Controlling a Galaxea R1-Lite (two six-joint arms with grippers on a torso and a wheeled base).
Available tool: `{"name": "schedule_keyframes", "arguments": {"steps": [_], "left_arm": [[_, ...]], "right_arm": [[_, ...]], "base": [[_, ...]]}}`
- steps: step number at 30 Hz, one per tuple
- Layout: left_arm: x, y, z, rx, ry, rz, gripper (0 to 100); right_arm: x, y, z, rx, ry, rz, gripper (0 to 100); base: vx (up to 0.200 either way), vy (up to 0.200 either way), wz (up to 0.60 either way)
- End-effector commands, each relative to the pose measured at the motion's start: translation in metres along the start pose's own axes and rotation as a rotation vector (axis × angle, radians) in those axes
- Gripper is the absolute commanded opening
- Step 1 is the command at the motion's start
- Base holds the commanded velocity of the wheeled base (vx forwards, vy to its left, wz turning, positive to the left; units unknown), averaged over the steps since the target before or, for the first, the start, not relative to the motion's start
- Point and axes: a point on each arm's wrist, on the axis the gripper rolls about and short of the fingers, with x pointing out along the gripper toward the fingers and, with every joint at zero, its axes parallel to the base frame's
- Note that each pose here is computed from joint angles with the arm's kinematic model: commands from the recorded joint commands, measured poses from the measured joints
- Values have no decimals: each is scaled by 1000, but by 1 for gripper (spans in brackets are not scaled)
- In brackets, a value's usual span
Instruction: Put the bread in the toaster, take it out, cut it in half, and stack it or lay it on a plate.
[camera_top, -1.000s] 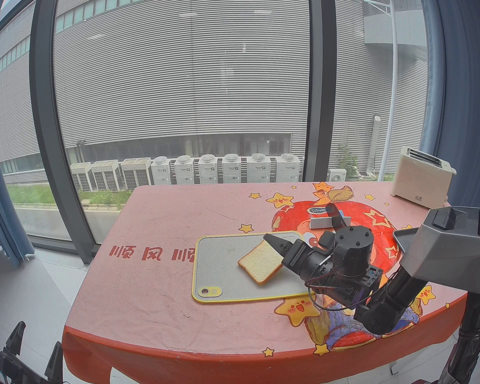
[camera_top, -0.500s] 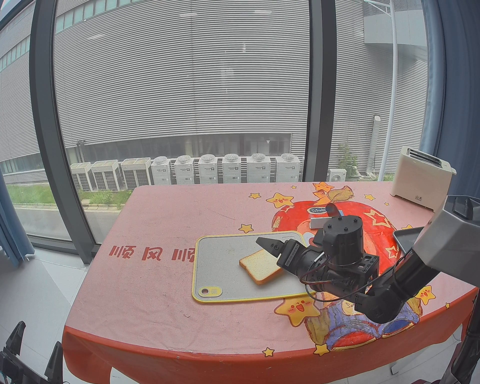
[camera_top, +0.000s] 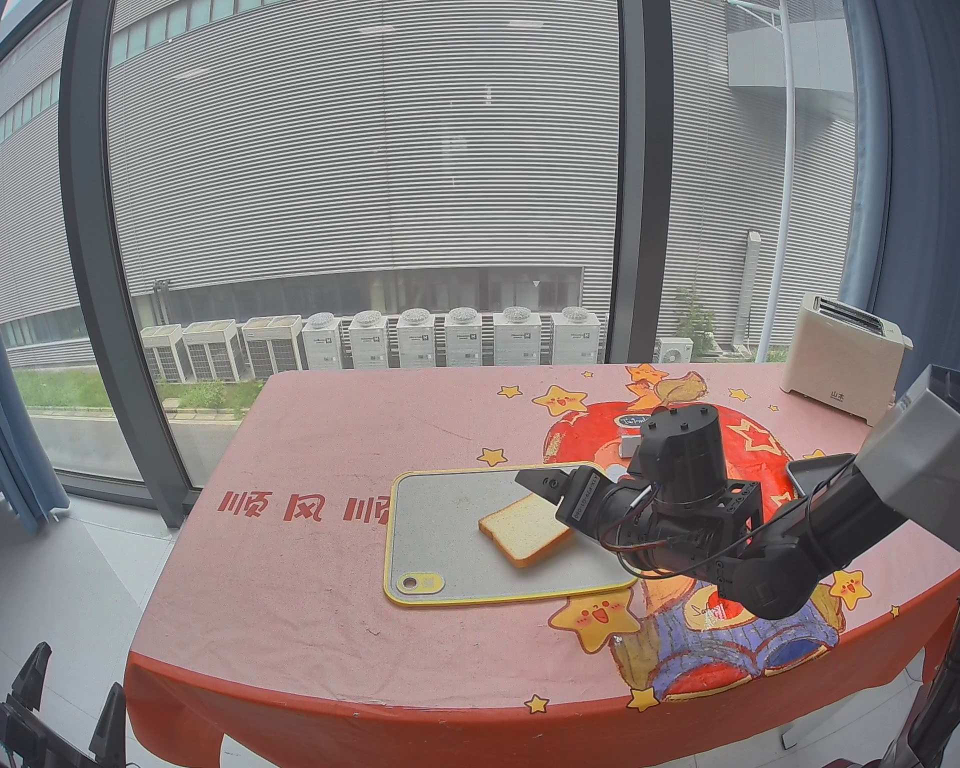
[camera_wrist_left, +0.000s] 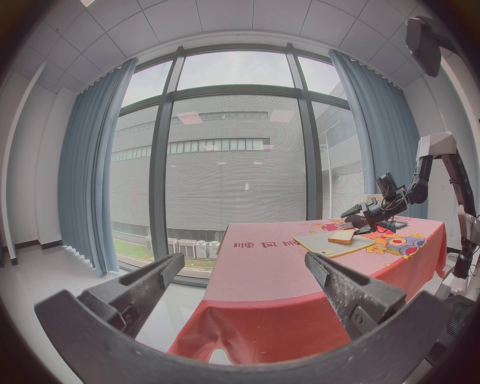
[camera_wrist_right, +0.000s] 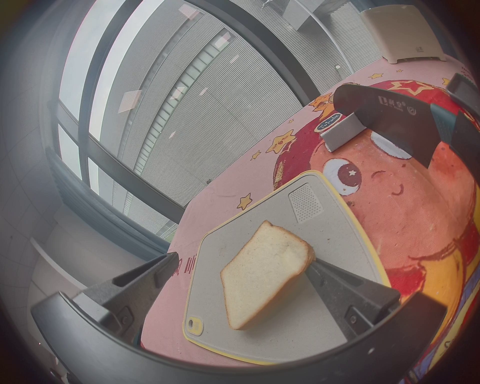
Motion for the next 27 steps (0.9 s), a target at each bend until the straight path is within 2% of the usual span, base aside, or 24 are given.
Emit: {"name": "schedule_keyframes", "arguments": {"steps": [1,10,15,27], "left_arm": [[0,0,-5,0,1,1,100],[0,0,-5,0,1,-1,100],[0,0,-5,0,1,-1,100],[0,0,-5,2,1,1,100]], "right_arm": [[-7,6,9,8,-18,6,100],[-15,7,10,10,-18,4,100],[-18,2,5,6,-28,-34,100],[-28,4,7,9,-35,-24,100]], "base": [[0,0,0],[0,0,0],[0,0,0],[0,0,0]]}}
